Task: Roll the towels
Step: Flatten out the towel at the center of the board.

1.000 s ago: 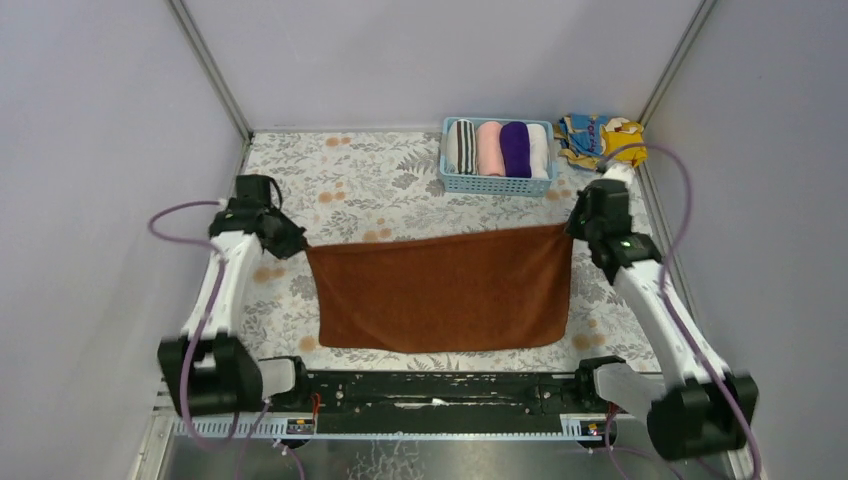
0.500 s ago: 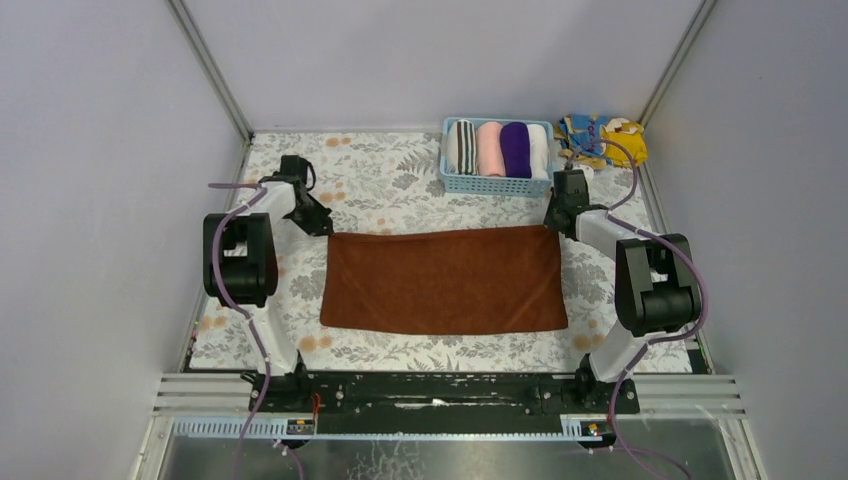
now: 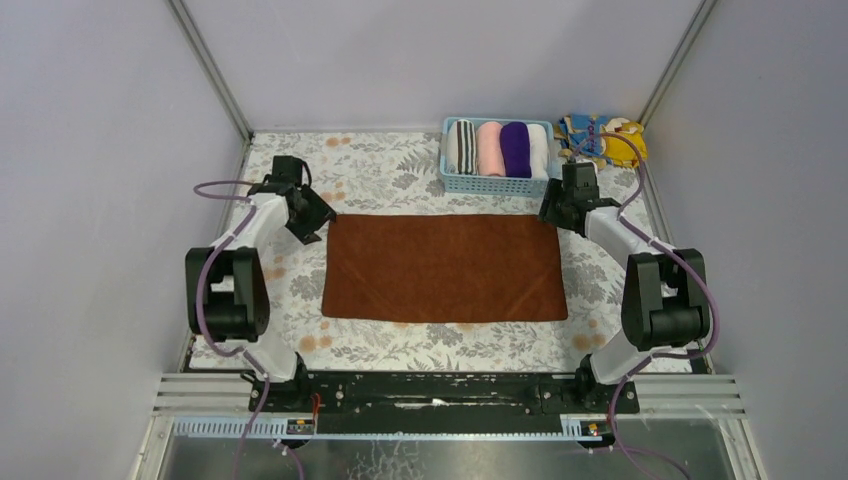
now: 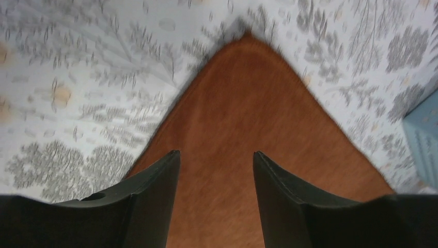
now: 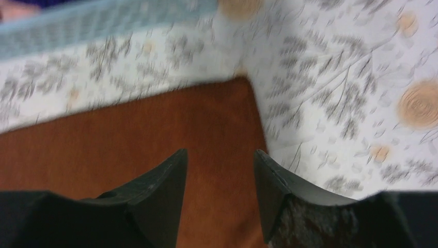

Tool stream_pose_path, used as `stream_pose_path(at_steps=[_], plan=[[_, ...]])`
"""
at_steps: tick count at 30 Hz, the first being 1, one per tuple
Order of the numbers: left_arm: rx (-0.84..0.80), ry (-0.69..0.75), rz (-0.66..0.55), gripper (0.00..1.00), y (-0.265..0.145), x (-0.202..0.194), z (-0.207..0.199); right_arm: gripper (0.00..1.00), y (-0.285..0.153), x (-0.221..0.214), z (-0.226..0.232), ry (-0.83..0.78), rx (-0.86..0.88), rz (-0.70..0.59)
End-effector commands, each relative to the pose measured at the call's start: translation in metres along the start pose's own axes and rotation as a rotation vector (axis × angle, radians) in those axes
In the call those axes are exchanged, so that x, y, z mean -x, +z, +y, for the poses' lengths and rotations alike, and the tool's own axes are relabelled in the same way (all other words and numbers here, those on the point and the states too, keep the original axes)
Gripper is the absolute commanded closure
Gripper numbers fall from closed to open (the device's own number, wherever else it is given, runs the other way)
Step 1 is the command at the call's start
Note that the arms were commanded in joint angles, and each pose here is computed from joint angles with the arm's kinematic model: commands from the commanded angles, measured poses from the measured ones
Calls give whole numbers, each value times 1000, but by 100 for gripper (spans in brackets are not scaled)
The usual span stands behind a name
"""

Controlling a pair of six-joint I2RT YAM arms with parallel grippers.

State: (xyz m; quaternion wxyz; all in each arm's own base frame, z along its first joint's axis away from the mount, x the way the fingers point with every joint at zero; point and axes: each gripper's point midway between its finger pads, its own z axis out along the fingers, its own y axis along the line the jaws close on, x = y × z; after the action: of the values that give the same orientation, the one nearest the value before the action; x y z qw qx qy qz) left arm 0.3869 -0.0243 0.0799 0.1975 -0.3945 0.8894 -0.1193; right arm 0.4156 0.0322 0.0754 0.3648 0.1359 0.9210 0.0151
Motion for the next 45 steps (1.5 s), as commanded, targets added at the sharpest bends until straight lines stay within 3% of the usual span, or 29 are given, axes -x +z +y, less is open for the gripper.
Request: stream_pose_path(at_steps=[1,5,11,21,26,30,36,40,45], plan=[[-7,94,36,46,-19,-47,15,43,-39,-37,15,49,140,121],[5,129,121,46,-19,-97,40,37,-59,-67,16,92,180,201],[44,109,186,46,-20,-142,78,31,-77,-120,10,153,205,315],[127,-14,205,45,-32,-176,125,17,-95,-201,-19,284,95,466],[159,-91,208,45,-41,-185,137,13,-113,-218,-32,376,31,460],[153,-120,144,45,-53,-175,137,9,-117,-199,-33,355,50,367],[130,-29,39,42,-72,-135,110,5,-110,-121,-35,174,19,191],[121,141,-56,41,-73,-83,74,4,-97,-74,-22,33,65,120],[130,361,-43,43,-44,-29,24,6,-73,-47,-11,-96,110,97]])
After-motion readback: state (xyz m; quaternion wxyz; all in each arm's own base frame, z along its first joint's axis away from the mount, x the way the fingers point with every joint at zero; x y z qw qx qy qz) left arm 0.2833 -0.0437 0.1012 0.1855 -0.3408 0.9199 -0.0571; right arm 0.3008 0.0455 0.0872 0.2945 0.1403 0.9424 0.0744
